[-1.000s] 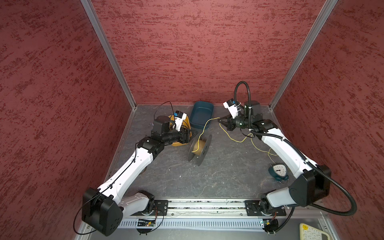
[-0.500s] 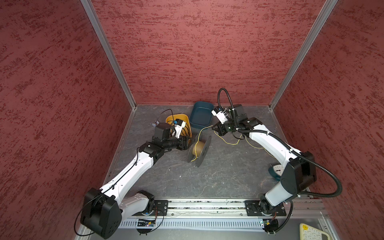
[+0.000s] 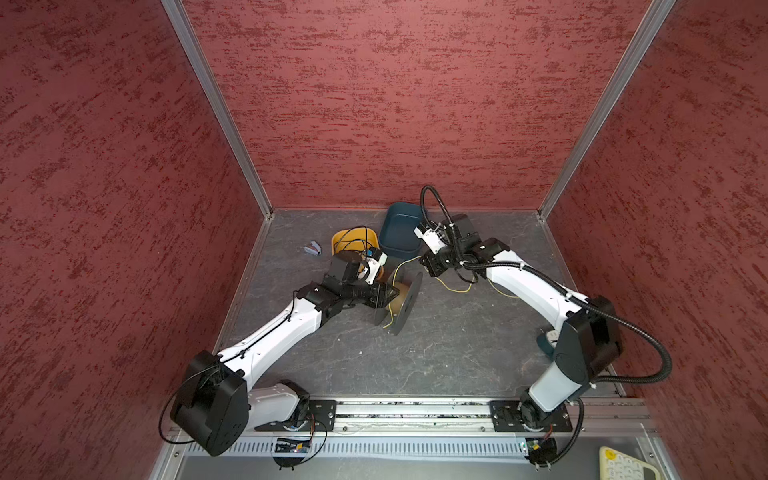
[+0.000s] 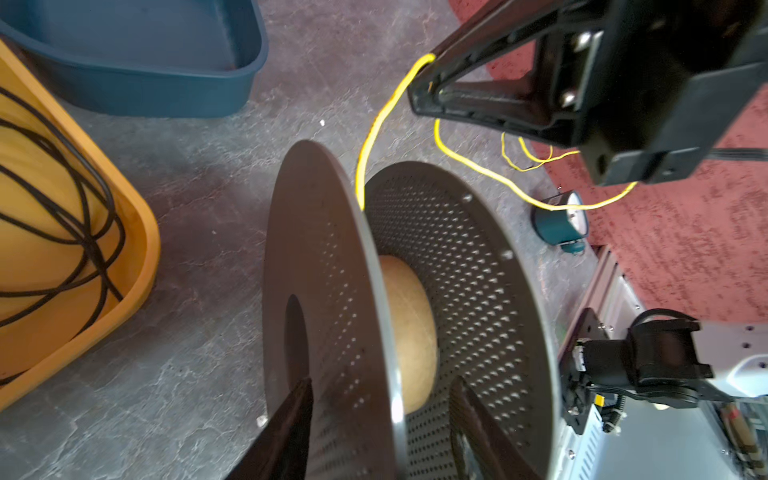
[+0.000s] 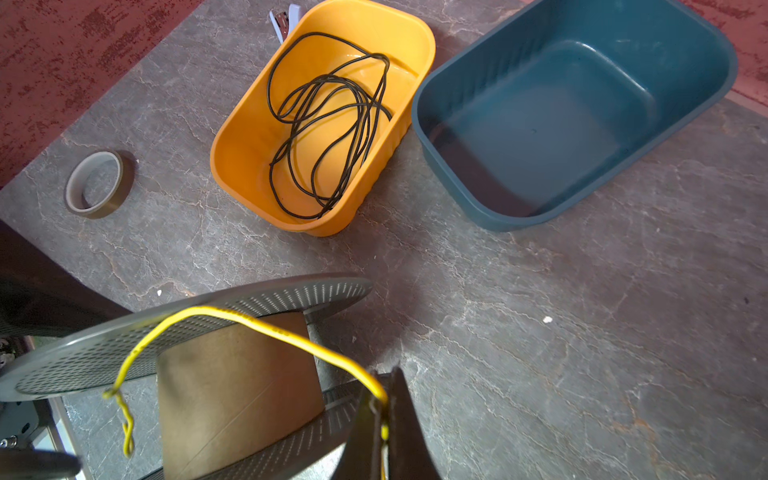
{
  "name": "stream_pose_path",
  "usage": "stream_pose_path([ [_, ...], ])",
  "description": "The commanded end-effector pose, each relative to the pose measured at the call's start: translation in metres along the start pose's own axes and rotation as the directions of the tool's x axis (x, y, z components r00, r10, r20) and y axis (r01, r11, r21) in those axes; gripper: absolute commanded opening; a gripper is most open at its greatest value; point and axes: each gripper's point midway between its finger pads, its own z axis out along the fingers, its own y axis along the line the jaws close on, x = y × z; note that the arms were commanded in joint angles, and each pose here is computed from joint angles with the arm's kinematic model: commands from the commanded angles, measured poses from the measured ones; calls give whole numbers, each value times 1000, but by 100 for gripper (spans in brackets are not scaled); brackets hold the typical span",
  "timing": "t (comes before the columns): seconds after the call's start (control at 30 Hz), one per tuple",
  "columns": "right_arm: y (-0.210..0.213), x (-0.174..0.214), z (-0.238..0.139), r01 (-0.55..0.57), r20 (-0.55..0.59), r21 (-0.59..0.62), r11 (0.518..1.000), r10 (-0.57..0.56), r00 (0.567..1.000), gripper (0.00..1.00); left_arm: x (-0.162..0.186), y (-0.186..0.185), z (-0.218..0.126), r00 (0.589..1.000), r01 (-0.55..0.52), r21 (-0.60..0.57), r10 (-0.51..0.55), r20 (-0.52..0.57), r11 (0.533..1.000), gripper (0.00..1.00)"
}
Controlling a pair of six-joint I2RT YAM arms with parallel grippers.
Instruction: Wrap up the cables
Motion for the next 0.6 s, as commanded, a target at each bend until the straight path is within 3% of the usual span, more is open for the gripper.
stream_pose_path([
  [0.0, -2, -18, -4, 38, 47, 28, 999, -39, 998, 0, -11, 0, -2, 999, -40, -37, 41, 26, 998, 50],
  [0.33, 0, -21, -4, 46, 59, 18, 999, -47, 997, 0, -8, 4, 12, 997, -82, -95, 81, -16, 992, 42],
  [0.57, -2, -17, -2, 49, 58, 30, 998, -50, 997, 0, -12, 6, 15, 997, -79, -114, 78, -8, 990, 23],
])
